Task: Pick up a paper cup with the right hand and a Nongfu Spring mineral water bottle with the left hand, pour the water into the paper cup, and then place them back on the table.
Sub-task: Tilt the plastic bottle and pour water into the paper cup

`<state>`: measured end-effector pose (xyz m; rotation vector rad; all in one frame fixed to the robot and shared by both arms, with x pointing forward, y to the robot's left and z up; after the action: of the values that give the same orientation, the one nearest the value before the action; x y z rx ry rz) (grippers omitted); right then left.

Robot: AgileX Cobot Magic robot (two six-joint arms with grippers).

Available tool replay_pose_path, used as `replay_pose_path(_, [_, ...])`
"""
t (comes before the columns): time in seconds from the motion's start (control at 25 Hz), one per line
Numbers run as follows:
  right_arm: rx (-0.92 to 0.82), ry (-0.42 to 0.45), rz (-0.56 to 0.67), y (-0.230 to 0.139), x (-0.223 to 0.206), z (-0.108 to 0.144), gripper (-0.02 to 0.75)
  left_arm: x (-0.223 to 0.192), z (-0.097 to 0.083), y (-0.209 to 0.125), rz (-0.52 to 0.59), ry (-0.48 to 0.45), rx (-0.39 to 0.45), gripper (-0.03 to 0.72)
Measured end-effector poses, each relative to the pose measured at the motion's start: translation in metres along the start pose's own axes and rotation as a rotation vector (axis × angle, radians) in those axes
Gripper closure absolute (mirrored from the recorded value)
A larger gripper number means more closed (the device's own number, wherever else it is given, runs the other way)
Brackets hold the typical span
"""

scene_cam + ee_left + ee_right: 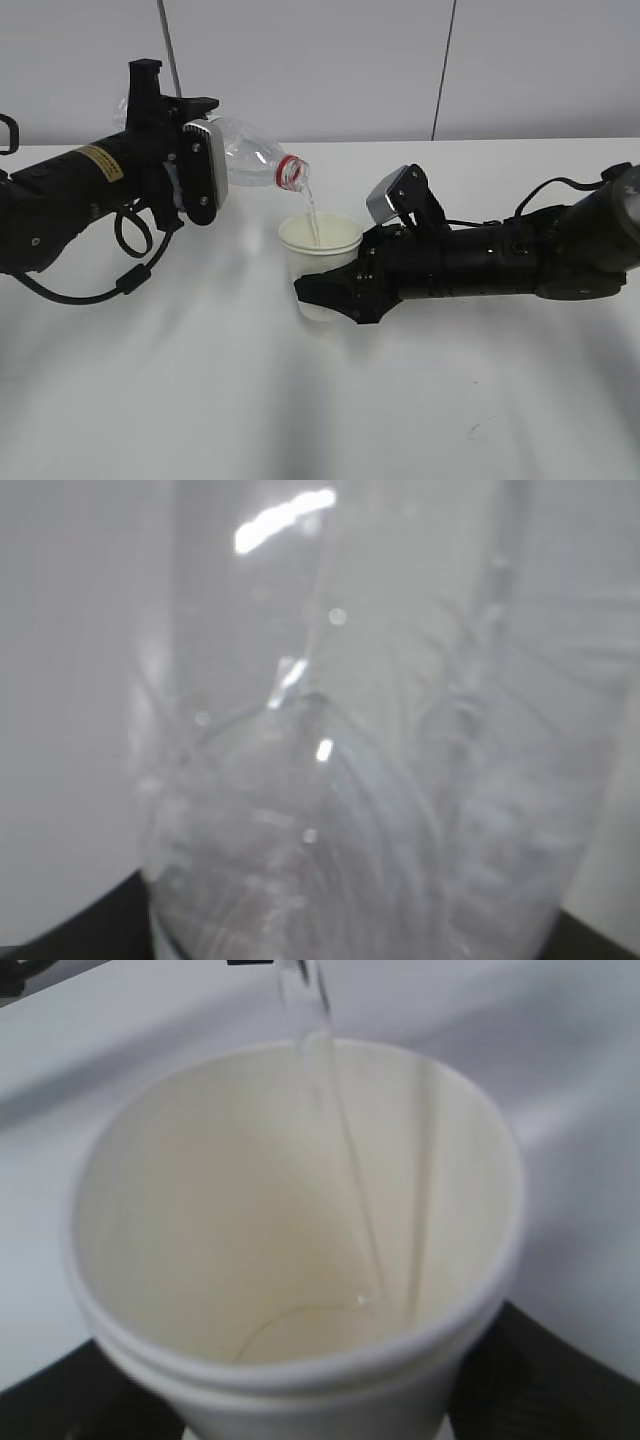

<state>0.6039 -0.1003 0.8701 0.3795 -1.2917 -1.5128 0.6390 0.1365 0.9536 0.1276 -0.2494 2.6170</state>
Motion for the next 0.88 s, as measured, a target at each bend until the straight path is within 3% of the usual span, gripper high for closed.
replay_pose_path(0.88, [0.000, -0.001, 0.001, -0.0001, 0.0000, -0.0002, 0.239, 0.0000, 0.0002, 0.0000, 0.000, 0.001, -0.038, 0.305])
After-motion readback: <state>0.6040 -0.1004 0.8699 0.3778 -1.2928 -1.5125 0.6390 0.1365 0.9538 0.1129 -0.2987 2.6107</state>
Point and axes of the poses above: a point on each arm's last joint axis where the gripper is mounted, x pointing back along that axis away from the gripper, z along the wrist's bending axis when the last joint is at zero, y = z × x, the point moved 5 cm from there along -x, pointing out along that axis toward the gripper, and after that the axes turned 13 degrees about -x, right-handed, at the moved point
